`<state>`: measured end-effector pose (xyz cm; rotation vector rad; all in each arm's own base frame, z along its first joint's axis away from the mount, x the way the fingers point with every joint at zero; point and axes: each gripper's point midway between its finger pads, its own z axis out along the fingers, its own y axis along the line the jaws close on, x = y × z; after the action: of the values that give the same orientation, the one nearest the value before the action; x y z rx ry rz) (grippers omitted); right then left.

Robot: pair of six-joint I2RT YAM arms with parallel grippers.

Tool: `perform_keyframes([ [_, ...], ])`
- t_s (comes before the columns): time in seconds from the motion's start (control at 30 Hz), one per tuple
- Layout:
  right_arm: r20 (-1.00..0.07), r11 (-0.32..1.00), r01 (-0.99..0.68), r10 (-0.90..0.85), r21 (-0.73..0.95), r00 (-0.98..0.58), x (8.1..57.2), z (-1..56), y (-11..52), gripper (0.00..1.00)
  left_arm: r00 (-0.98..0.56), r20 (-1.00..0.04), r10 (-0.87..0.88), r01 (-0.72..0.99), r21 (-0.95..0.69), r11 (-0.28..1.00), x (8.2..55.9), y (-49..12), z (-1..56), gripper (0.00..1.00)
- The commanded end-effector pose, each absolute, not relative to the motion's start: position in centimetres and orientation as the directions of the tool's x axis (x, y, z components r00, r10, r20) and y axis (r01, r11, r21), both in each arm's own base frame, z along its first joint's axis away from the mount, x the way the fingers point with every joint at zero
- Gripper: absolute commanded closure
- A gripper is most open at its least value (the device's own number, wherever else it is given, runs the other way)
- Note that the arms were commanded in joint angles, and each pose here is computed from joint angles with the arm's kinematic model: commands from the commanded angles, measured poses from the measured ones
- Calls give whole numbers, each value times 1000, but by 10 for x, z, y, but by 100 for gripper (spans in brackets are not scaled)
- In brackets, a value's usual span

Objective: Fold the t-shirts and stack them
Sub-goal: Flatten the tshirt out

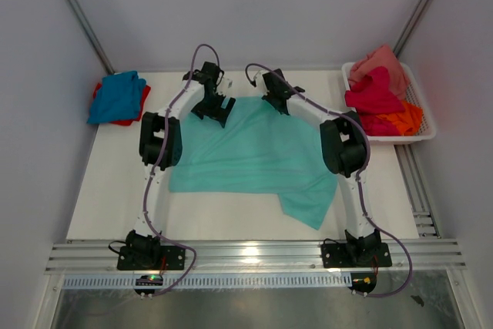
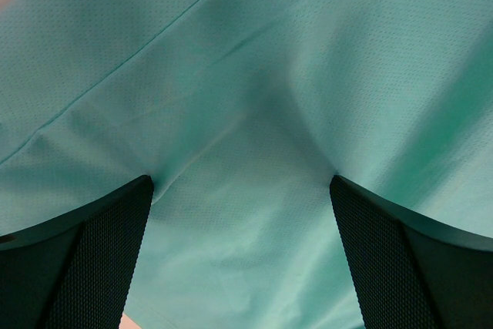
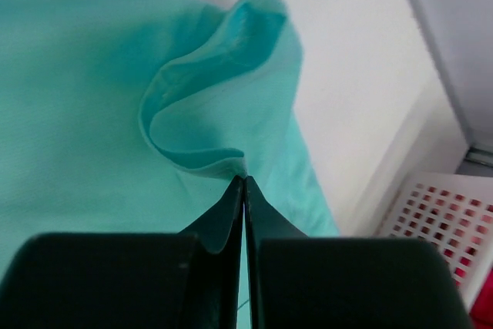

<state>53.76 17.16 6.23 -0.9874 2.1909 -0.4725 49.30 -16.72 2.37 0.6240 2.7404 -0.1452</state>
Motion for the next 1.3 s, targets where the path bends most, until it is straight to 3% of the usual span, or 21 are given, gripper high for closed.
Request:
perform_keyframes([
  [0.0, -501, 636, -353, -765, -687, -404, 579, 118, 171, 97, -864, -328, 383, 424, -60, 904, 490, -169, 19, 1],
  [0.37, -437, 488, -34, -809, -872, -392, 620, 174, 137, 97, -872, -308, 381, 421, -73, 904, 482, -168, 16, 1],
  [0.83, -328, 329, 82, -825, -941, -460, 636, 189, 85, 97, -874, -288, 392, 428, -71, 901, 472, -165, 16, 1],
  [1.27, -249, 285, 30, -777, -958, -578, 642, 140, 22, 97, -869, -277, 411, 448, -83, 890, 469, -166, 12, 1],
])
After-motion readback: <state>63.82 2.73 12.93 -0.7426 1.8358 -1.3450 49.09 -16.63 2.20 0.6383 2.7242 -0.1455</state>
